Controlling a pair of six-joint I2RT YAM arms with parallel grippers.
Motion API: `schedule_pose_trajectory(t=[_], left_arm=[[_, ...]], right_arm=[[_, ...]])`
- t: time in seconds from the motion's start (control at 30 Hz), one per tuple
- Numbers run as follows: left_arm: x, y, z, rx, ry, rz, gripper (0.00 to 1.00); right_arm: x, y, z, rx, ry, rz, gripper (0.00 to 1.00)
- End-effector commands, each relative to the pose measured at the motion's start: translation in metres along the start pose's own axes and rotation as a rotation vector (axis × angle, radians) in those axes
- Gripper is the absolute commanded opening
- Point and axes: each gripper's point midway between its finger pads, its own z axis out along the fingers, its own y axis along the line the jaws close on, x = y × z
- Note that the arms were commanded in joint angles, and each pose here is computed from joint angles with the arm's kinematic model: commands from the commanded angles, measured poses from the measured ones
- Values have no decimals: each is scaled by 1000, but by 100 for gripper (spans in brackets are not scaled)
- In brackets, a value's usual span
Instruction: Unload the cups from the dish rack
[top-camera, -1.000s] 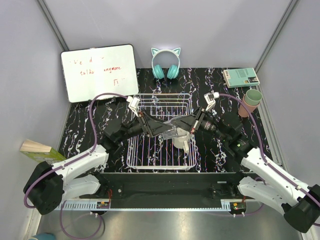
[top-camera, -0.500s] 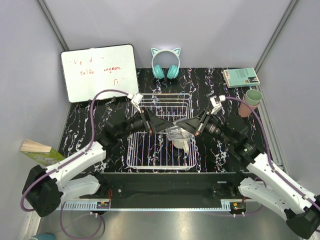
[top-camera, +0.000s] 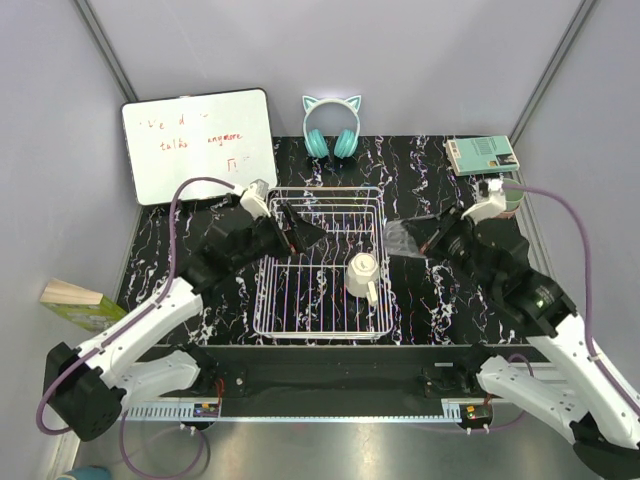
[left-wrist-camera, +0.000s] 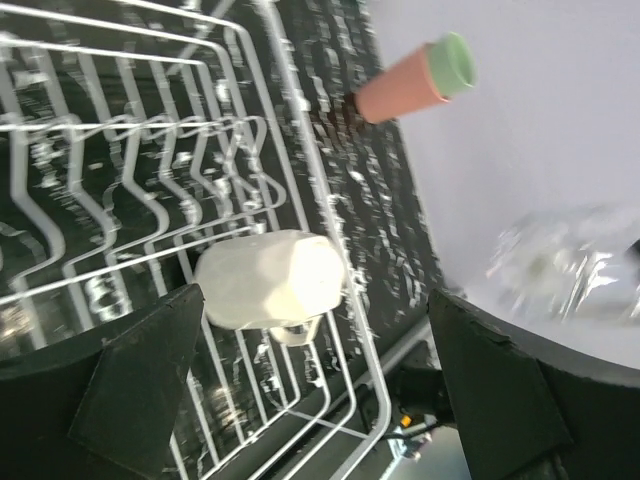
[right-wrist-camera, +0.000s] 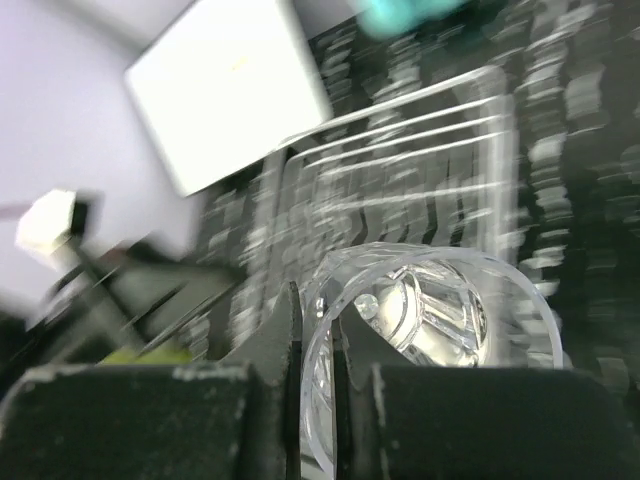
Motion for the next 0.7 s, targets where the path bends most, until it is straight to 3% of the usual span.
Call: schedule_pose_trajectory(t=[0.0,0.1,0.4,0.67], left_arm=[[-12,16,-12,-97,-73,8,99],[-3,24,-13,-130,-40,-4,99],[21,38,-16,-141,31,-34,99],[24,43,-21,-153,27,-25,99]], right_arm=[[-37,-85,16,548,-71,-268,0],[-46,-115,45,686,0,-245,0],[-49,-173,140,783,156,-174,0],[-77,-232,184,900,156,-142,0]])
